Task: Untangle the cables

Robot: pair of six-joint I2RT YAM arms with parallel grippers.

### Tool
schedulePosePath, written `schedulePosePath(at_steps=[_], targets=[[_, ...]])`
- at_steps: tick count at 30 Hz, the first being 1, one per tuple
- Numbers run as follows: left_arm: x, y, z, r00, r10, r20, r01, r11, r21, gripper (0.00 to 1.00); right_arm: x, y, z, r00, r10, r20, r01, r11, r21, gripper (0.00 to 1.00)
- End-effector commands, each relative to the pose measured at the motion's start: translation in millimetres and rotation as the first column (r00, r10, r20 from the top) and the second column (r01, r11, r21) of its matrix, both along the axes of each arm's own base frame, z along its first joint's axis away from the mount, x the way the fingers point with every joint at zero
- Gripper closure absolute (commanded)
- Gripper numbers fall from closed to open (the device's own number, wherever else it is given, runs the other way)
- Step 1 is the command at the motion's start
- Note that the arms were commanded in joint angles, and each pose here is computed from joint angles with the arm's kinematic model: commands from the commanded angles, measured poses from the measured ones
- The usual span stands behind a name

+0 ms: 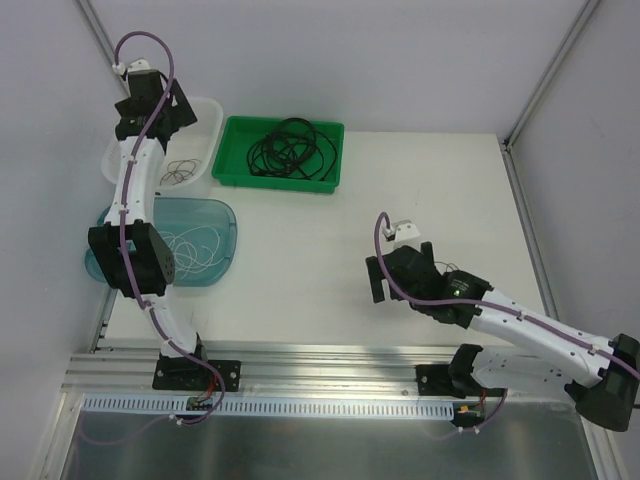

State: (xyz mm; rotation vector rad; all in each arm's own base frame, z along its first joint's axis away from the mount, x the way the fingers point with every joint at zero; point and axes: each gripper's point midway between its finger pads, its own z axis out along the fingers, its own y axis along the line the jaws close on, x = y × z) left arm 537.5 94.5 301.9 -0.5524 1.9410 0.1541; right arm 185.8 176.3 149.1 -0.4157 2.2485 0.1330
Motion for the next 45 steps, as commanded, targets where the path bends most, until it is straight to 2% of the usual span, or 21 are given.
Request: schedulePosePath(at_steps=[1,5,6,7,9,11,12,14,15,16,18,25,29,32,36,42,45], targets=[[-24.0,-18.6,27.4,0.995,-0.069,0.072,0.072,0.996,-0.046,0.01,10.6,-13.9,-1.2,0.998,-0.062,-0.012,0.062,0.998,0.002,0.03],[-56.8,-47.5,25.4,0.981,-0.177,0.078,0.186,0.975,-0.123,0.01,26.0,-45.1,-2.9,0.976,-0.212,-0.043,0.212,0.977,0.009,0.03],[-65.2,-60.2,10.9,0.972,-0.227,0.056,0.234,0.958,-0.168,0.01,27.0,-52.3,-6.6,0.969,-0.239,-0.060,0.240,0.971,-0.001,0.03],[-77.7,-70.5,21.0,0.965,-0.248,0.089,0.262,0.944,-0.202,0.01,28.2,-59.1,-10.4,0.960,-0.268,-0.077,0.269,0.963,-0.006,0.03],[-94.6,-87.5,4.5,0.951,-0.301,0.070,0.309,0.914,-0.262,0.01,32.3,-78.3,-17.0,0.922,-0.366,-0.123,0.369,0.929,0.001,0.03],[-116.5,-115.2,11.0,0.918,-0.383,0.104,0.397,0.867,-0.301,0.01,33.8,-93.3,-25.0,0.885,-0.435,-0.167,0.445,0.896,0.020,0.02],[-127.2,-124.9,-4.3,0.906,-0.417,0.077,0.419,0.850,-0.320,0.01,34.4,-98.6,-27.1,0.870,-0.459,-0.179,0.470,0.882,0.026,0.02],[-151.0,-152.6,-0.3,0.863,-0.495,0.103,0.499,0.801,-0.332,0.01,36.0,-112.4,-34.1,0.828,-0.515,-0.223,0.536,0.843,0.040,0.01],[-162.6,-162.2,-17.9,0.849,-0.523,0.074,0.513,0.782,-0.353,0.01,36.1,-116.7,-37.6,0.809,-0.535,-0.244,0.560,0.828,0.043,0.01],[-175.9,-167.4,-14.4,0.835,-0.543,0.093,0.537,0.764,-0.359,0.01,36.5,-117.5,-41.3,0.795,-0.541,-0.275,0.574,0.817,0.054,0.04],[-202.2,-199.3,-39.2,0.774,-0.631,0.054,0.599,0.700,-0.389,0.01,40.3,-129.0,-45.7,0.743,-0.597,-0.303,0.642,0.764,0.069,0.07],[-285.9,-244.3,-75.6,0.647,-0.761,0.046,0.686,0.555,-0.471,0.01,56.2,-144.0,-61.2,0.663,-0.670,-0.332,0.732,0.673,0.103,0.26],[-314.3,-248.2,-93.1,0.621,-0.783,0.034,0.683,0.519,-0.513,0.01,62.1,-153.6,-77.9,0.626,-0.688,-0.367,0.757,0.649,0.076,0.34],[-324.8,-246.0,-101.3,0.623,-0.782,0.021,0.672,0.522,-0.525,0.01,68.0,-156.2,-86.7,0.622,-0.680,-0.389,0.759,0.646,0.084,0.40],[-327.0,-241.9,-108.3,0.639,-0.769,-0.002,0.652,0.543,-0.529,0.01,72.4,-153.1,-106.1,0.612,-0.660,-0.436,0.751,0.657,0.060,0.54],[-326.1,-243.6,-108.9,0.640,-0.768,-0.011,0.640,0.541,-0.546,0.01,72.5,-159.0,-124.9,0.579,-0.680,-0.449,0.761,0.649,-0.001,0.66],[-326.0,-243.4,-109.3,0.643,-0.766,-0.014,0.634,0.543,-0.551,0.01,70.9,-160.5,-131.6,0.569,-0.685,-0.456,0.759,0.650,-0.029,0.80]])
